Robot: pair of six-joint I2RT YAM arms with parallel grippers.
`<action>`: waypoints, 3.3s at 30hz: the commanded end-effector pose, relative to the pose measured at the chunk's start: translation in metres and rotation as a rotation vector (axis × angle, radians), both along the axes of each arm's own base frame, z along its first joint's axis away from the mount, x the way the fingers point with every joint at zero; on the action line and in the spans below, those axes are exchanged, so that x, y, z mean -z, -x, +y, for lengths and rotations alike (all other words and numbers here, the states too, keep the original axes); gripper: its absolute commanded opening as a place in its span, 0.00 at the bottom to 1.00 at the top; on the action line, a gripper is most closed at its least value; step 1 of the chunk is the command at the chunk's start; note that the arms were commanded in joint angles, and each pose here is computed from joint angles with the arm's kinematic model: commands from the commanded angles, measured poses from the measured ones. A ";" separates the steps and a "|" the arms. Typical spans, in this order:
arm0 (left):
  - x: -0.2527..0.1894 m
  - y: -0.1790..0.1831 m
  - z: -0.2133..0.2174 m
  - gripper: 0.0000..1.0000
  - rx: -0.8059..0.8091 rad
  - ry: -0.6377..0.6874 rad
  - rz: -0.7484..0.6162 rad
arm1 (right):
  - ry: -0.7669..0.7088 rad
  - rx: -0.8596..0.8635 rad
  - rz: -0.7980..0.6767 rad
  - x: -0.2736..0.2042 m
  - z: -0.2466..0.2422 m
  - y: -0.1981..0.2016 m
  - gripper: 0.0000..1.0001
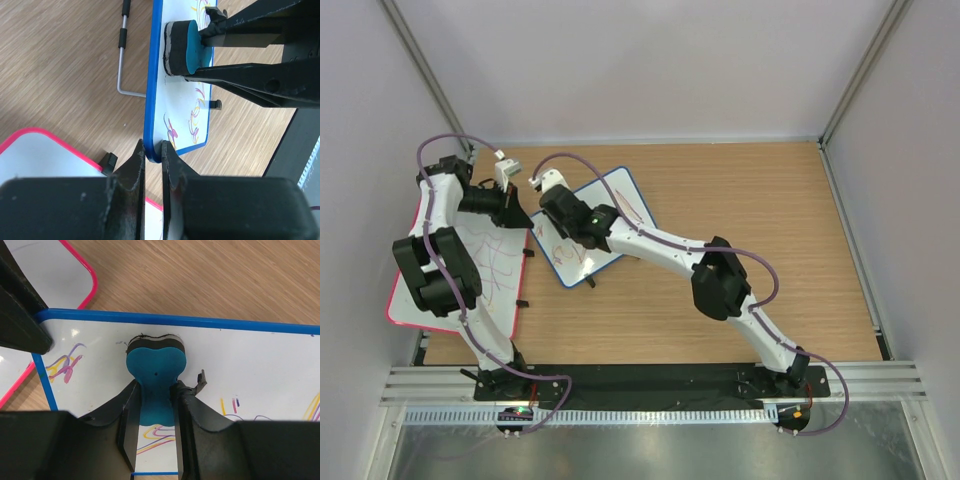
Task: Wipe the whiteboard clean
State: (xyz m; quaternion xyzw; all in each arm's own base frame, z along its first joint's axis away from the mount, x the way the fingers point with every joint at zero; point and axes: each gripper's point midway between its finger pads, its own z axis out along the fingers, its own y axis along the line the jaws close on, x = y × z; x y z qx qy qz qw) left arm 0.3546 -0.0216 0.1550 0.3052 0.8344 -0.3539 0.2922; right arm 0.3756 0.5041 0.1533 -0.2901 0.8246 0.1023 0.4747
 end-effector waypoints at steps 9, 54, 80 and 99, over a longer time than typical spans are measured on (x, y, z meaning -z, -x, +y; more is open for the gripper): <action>-0.022 0.010 -0.009 0.00 0.053 -0.022 -0.085 | -0.026 -0.081 -0.021 0.016 0.044 0.004 0.01; -0.033 0.017 -0.017 0.00 0.075 -0.004 -0.094 | 0.032 -0.004 -0.153 -0.025 0.024 -0.006 0.01; -0.029 0.005 -0.018 0.04 0.050 0.020 -0.105 | 0.040 -0.049 -0.143 -0.009 -0.005 0.004 0.01; -0.022 -0.015 -0.017 0.30 0.012 0.053 -0.114 | -0.044 -0.073 -0.029 0.034 -0.001 0.016 0.01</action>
